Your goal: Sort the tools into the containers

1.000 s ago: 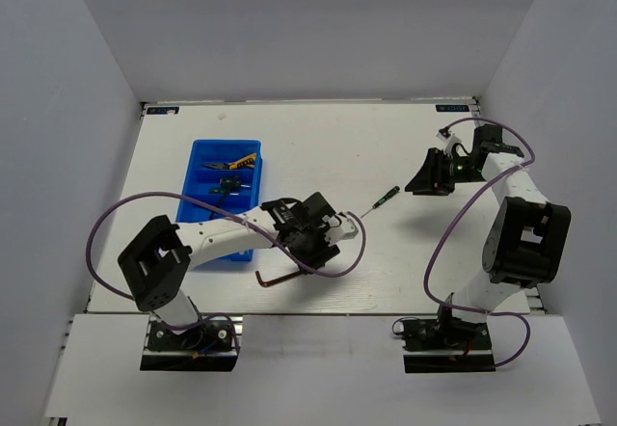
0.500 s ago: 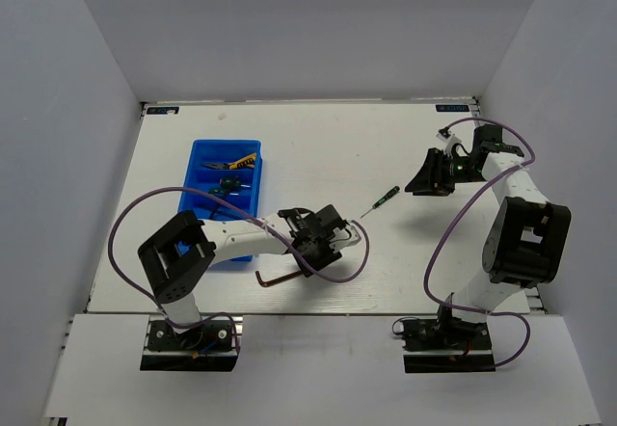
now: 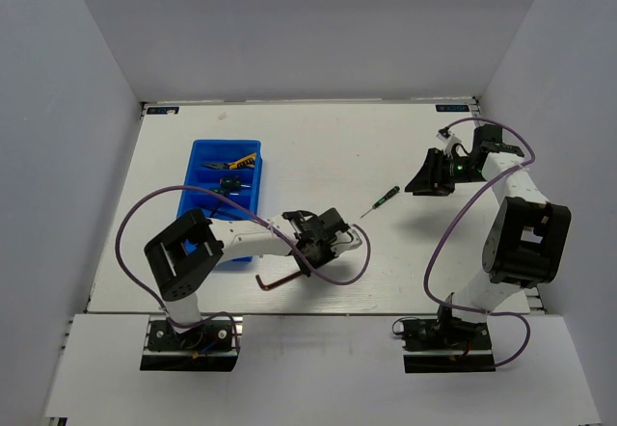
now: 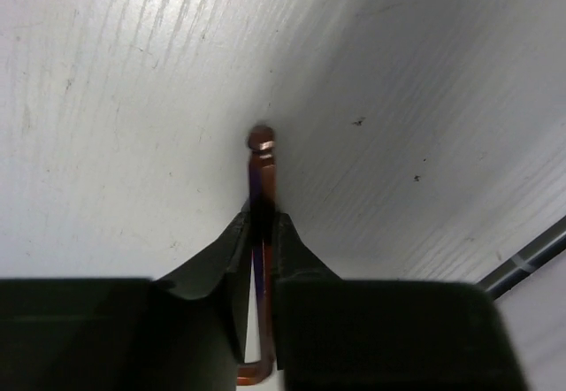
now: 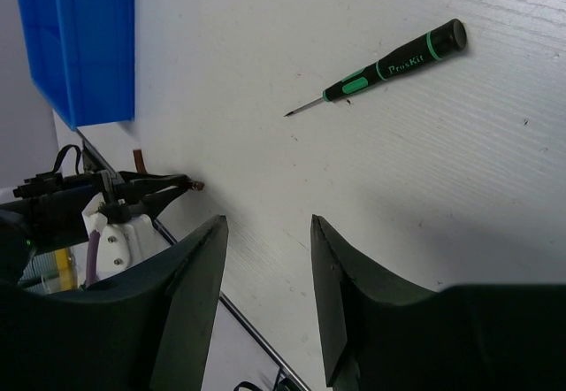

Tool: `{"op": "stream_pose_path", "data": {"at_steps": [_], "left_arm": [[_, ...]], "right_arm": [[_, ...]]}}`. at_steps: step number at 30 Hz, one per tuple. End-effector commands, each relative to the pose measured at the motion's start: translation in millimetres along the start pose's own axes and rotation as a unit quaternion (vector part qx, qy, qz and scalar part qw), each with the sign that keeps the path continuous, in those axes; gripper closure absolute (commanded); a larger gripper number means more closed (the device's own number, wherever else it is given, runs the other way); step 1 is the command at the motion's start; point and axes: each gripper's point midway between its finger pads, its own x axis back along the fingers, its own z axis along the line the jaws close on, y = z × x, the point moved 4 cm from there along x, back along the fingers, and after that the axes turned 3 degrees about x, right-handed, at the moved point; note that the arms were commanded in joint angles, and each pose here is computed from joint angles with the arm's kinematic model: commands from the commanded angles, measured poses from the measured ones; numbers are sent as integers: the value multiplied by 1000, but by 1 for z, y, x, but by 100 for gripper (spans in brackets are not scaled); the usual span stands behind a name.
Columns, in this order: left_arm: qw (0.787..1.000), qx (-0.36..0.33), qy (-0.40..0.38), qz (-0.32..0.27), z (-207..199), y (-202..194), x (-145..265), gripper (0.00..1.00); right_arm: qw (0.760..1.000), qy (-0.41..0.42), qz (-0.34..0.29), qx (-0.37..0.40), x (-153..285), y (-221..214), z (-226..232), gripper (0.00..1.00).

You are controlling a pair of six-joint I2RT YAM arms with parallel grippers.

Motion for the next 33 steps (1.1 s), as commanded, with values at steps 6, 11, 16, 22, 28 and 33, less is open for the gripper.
{"op": "stream_pose_path", "data": {"at_steps": [6,11,16,22,28,33], "left_arm": [[1000,-5,6,27,0,-3,-6,100],[993,-12,48,-104,14,69,77,100],[979,-31,70,-191,26,103,150,100],[955,-10,207,-214,79,96,185,100],[887,81,349,-291,154,65,229,100],[873,134,385,-268,202,43,214,100]], "right_arm": [[1000,7,-14,17,7,10,6,51],[1000,8,-13,16,6,10,4,51],[1000,6,-15,20,7,11,5,51],[1000,7,-15,19,7,11,4,51],[1000,11,-17,19,7,12,7,51],[1000,14,-17,19,8,12,8,51]]}}
